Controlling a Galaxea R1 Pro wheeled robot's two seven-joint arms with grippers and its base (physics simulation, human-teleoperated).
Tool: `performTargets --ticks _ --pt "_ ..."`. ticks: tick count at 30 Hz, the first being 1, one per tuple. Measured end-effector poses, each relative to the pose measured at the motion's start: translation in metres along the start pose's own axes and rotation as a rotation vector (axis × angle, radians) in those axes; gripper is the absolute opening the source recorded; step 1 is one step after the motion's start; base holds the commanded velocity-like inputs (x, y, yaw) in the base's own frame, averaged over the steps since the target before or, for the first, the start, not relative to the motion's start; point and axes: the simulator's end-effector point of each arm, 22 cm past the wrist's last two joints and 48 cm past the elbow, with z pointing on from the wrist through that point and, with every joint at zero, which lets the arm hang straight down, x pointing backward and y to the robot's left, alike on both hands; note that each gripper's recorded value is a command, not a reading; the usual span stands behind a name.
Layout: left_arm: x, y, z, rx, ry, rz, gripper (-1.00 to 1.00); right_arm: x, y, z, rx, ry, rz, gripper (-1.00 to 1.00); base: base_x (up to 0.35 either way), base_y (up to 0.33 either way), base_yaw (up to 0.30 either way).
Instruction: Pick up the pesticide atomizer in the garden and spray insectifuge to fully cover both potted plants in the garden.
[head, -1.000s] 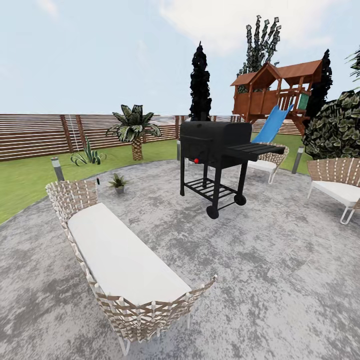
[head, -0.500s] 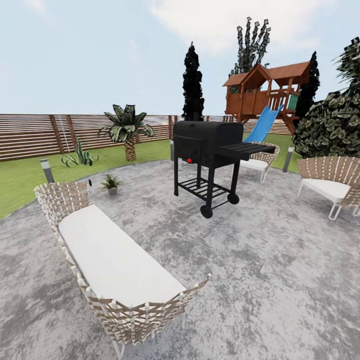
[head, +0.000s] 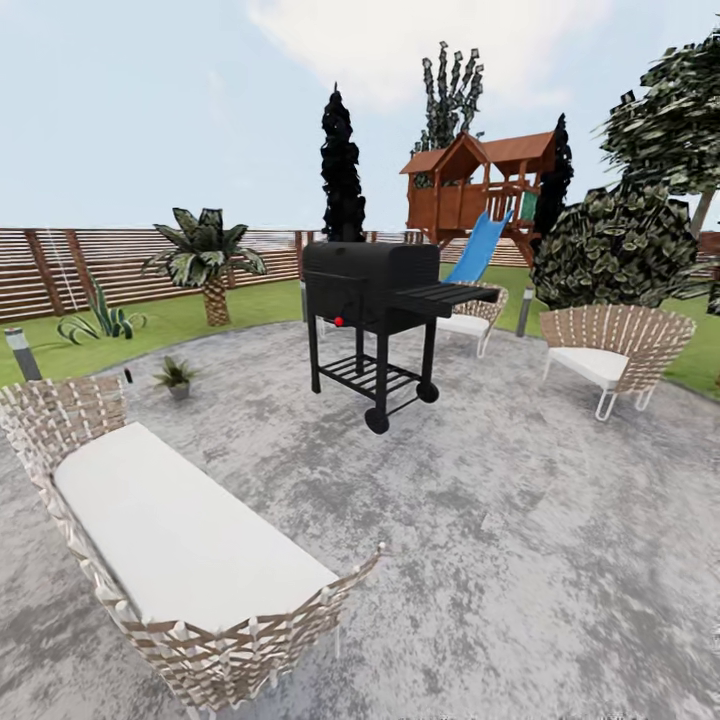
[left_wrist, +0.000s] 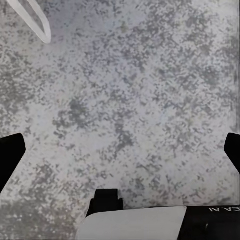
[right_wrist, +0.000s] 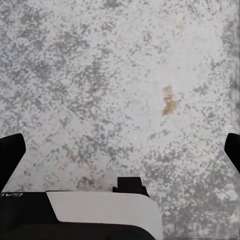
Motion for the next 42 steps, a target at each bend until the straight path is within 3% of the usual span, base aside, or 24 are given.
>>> performTargets --ticks 42 --pt "0.0001 -0.0004 0.0000 0.001 0.000 0.003 1.00 0.0008 0.0011 -0.0001 -0.002 0.002 -0.001 1.00 0.000 0.000 -0.269"
